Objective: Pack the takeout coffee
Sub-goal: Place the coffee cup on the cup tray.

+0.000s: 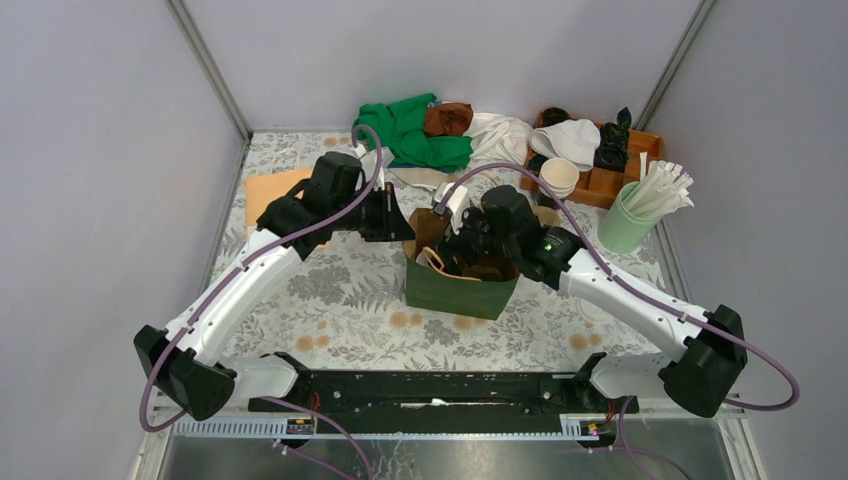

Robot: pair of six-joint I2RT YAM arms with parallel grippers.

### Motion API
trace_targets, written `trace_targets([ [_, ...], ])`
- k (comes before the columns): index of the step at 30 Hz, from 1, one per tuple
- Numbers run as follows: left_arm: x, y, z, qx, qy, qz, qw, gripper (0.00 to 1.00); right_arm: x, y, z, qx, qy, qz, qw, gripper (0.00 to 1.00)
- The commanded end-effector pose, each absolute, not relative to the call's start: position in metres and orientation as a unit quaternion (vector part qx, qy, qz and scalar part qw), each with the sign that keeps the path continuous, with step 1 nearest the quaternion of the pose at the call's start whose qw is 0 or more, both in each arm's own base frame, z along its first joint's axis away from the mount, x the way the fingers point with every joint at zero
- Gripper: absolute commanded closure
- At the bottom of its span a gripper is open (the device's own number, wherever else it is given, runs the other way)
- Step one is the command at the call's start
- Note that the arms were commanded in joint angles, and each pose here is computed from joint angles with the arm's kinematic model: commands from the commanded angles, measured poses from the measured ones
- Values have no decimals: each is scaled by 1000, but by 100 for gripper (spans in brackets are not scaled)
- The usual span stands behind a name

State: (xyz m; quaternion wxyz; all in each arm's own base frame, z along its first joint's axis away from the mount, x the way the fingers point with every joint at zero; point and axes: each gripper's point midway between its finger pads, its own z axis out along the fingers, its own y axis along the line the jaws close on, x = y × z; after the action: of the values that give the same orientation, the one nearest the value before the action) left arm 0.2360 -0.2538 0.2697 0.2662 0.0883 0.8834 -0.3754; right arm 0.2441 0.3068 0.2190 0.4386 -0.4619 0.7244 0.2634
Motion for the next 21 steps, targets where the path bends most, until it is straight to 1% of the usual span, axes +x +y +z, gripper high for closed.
trace_targets([
  [1,242,-262,286,110,864,-384,307,96,234,301,228,-439,731,284,438,16],
  [2,241,-264,285,113,864,-383,306,96,235,300,229,-439,729,283,443,23],
  [3,240,-266,283,117,865,-382,305,96,234,300,228,-441,727,283,444,31],
  [5,239,-268,282,119,866,-379,304,97,234,300,225,-443,726,283,442,52],
  [6,238,-268,281,123,866,-378,305,97,233,300,222,-444,728,283,439,56],
  [10,236,-268,278,132,865,-369,312,100,234,300,212,-437,735,282,436,61],
  [13,240,-269,281,137,862,-365,325,100,230,299,205,-447,727,285,435,72],
  [20,243,-272,285,155,857,-350,345,100,229,293,214,-456,708,275,463,72],
  [21,243,-272,285,161,855,-348,350,100,230,293,215,-455,708,272,466,74],
])
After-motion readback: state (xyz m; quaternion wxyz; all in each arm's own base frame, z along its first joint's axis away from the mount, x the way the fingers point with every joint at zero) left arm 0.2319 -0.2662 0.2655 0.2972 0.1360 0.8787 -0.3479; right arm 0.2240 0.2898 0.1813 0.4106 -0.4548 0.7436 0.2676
